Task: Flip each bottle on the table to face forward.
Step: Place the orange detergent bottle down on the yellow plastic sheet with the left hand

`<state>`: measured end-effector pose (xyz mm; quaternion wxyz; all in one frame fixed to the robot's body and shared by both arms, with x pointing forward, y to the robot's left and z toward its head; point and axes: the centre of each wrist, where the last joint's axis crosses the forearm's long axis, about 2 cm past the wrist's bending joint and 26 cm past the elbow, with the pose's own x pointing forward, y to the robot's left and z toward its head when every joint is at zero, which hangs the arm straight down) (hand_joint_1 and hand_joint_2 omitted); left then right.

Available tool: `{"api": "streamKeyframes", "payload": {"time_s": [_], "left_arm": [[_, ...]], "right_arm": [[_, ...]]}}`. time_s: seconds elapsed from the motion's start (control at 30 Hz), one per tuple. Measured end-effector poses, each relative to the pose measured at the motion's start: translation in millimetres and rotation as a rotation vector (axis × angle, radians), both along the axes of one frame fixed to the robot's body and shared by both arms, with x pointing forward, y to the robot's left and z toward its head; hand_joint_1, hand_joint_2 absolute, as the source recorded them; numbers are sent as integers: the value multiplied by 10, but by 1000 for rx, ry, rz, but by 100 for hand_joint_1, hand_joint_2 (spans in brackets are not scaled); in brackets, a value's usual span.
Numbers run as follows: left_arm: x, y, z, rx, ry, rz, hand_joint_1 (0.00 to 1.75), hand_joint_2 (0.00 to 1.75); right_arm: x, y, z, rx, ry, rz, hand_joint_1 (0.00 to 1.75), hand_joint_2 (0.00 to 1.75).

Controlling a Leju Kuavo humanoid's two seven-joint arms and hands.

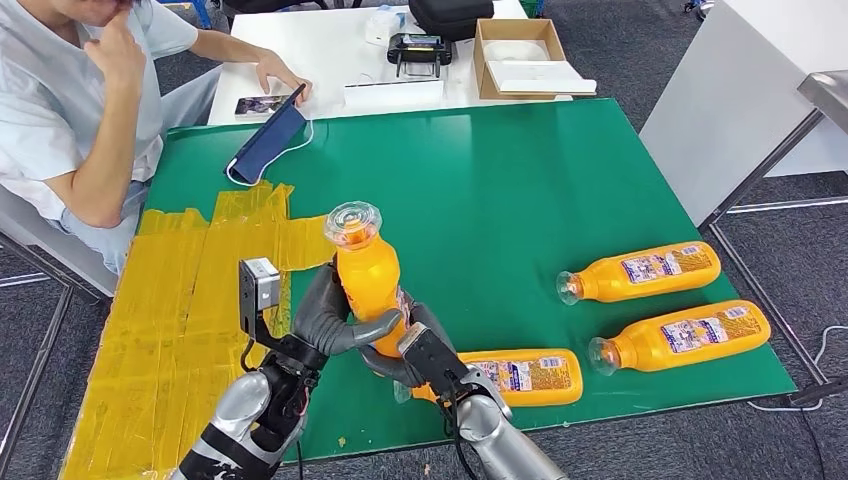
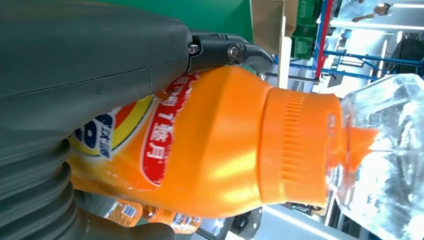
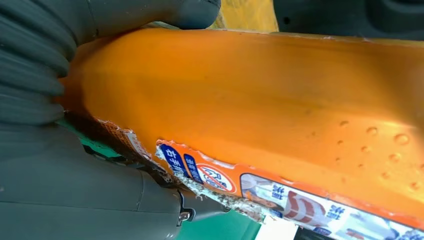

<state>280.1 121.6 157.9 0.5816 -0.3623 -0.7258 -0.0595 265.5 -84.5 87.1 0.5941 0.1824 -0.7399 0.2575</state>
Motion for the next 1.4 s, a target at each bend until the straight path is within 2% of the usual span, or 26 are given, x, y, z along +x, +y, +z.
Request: {"api": "streamKeyframes", "payload": {"time_s": [0.03, 0.07, 0.73, 0.77, 0.87, 0.9, 1.07, 1.2, 1.27, 1.33, 1.4], "left_arm": [[-2, 0, -2, 0, 1, 0, 169, 175], [-4, 0, -5, -1, 2, 0, 175, 175], [-14, 10, -22, -8, 13, 1, 175, 175], [-14, 10, -22, -8, 13, 1, 175, 175], [-14, 10, -22, -9, 13, 1, 175, 175], [-13, 10, -22, -10, 12, 2, 175, 175], [-12, 16, -8, -12, -24, 35, 175, 175], [2, 115, 41, 26, -107, 124, 175, 175], [22, 222, 65, 86, -176, 222, 175, 175], [54, 352, 88, 193, -272, 366, 175, 175], [89, 488, 114, 352, -398, 541, 175, 175]], "right_arm": [[-3, 1, -7, -6, -1, 1, 175, 175], [-7, 2, -14, -10, -1, 2, 175, 175], [-24, 10, -51, -27, 4, 9, 175, 175], [-25, 10, -51, -27, 4, 9, 165, 175], [-24, 10, -51, -25, 3, 6, 38, 175], [-25, 10, -50, -22, 3, 3, 3, 175], [-43, 8, 23, 41, -9, -39, 0, 175], [-65, -84, 195, 112, -70, -96, 0, 175], [-81, -180, 292, 142, -116, -133, 0, 87], [-106, -288, 388, 163, -174, -181, 0, 87], [-136, -379, 487, 179, -236, -224, 0, 175]]}}
